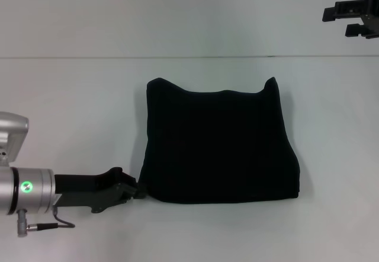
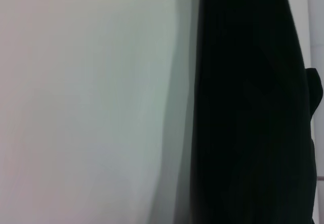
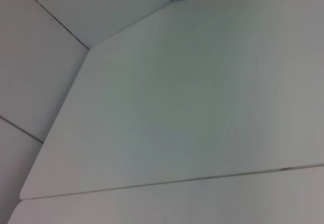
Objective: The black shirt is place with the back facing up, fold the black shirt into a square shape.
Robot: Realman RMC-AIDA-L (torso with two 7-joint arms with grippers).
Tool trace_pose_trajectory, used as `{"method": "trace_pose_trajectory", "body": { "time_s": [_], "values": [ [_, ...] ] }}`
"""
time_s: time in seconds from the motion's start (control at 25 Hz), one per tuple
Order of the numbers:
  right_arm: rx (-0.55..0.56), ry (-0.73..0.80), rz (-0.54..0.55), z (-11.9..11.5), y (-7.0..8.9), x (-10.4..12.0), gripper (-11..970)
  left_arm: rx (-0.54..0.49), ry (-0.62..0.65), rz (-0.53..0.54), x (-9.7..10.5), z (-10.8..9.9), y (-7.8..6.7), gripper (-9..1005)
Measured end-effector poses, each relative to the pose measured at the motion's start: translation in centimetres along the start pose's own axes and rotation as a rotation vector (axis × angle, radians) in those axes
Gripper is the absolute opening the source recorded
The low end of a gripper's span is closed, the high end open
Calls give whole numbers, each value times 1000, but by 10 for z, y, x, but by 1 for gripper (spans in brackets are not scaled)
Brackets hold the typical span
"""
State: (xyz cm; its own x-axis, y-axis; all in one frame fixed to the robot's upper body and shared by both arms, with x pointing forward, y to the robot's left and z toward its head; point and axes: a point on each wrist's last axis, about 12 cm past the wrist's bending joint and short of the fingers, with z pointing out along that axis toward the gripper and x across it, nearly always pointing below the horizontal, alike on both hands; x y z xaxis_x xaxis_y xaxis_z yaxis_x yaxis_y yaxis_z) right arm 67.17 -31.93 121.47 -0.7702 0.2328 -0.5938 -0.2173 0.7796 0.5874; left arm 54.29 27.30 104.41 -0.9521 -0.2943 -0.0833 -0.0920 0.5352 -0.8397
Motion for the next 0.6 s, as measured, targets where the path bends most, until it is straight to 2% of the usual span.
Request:
{"method": "trace_pose_trajectory", "body": {
  "time_s": [0.36, 0.48, 0.6],
  "values": [
    [-5, 7, -12, 0, 0, 1, 852, -4, 20, -3, 5, -7, 5, 111],
    [-27, 12, -44, -1, 1, 3, 852, -33, 30, 10, 2, -20, 8, 125],
    [-98, -7, -117, -7, 2, 8, 852, -17, -16, 32, -4, -46, 8, 139]
  ]
}}
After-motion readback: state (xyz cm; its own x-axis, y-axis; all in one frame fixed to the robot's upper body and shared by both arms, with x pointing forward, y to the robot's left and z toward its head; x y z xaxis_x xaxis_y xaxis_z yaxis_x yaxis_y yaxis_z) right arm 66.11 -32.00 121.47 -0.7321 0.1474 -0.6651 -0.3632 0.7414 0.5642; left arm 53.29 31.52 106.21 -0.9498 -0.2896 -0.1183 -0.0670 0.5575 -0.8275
